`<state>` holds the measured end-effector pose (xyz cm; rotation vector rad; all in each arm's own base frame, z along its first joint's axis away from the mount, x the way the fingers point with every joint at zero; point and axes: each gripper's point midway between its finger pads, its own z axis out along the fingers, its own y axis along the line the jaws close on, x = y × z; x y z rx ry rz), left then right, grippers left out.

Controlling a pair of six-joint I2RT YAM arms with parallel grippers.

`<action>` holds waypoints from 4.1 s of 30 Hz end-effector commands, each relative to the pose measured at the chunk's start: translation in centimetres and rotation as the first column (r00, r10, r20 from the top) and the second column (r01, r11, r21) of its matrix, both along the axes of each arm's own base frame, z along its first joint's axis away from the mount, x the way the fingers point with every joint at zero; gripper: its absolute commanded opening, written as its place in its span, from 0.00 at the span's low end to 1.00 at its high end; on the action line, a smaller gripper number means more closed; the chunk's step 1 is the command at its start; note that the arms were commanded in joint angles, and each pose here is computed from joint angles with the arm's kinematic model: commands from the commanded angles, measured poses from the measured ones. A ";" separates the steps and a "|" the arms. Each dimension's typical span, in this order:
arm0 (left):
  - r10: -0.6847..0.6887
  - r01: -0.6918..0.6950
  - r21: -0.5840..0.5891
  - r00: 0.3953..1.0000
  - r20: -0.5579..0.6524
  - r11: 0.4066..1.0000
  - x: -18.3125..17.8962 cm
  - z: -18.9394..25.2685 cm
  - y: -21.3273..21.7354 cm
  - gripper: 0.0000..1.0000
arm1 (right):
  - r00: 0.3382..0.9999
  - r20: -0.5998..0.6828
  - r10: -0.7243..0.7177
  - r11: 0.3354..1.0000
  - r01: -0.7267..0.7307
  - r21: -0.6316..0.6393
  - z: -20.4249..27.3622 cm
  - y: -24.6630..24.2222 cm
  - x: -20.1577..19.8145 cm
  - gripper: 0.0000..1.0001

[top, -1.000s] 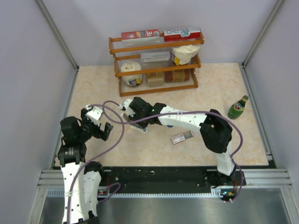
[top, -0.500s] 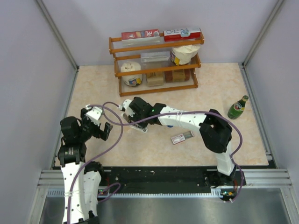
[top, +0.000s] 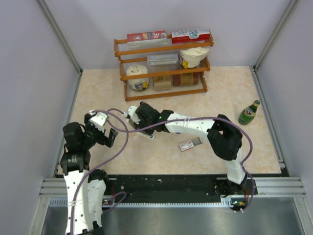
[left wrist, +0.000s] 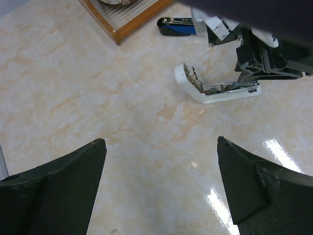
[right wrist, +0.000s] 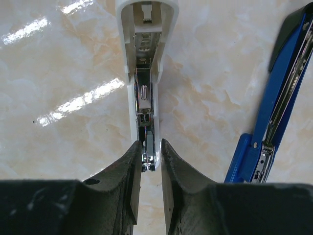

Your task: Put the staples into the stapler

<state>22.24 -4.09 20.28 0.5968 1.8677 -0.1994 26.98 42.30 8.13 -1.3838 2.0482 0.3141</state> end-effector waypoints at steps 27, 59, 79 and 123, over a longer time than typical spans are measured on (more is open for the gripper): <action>-0.004 0.004 -0.001 0.999 0.034 1.000 0.3 0.5 0.0 0.99 | 0.999 0.022 0.022 1.000 -0.023 0.022 -1.5 1.3 0.9 0.12; 0.001 -0.001 0.001 0.999 0.038 1.000 0.3 0.5 0.2 0.99 | 0.998 -0.057 -0.004 0.999 0.007 0.045 -0.3 0.5 0.3 0.02; -0.002 0.002 0.000 0.999 0.037 1.000 0.3 0.5 0.1 0.99 | 0.998 -0.013 -0.058 0.996 0.058 0.069 2.1 -0.5 1.3 0.10; -0.119 0.068 -0.255 0.974 -0.191 0.965 9.7 -3.2 -1.5 0.99 | 0.976 0.013 0.220 0.943 -0.216 0.253 0.2 -2.1 0.9 0.31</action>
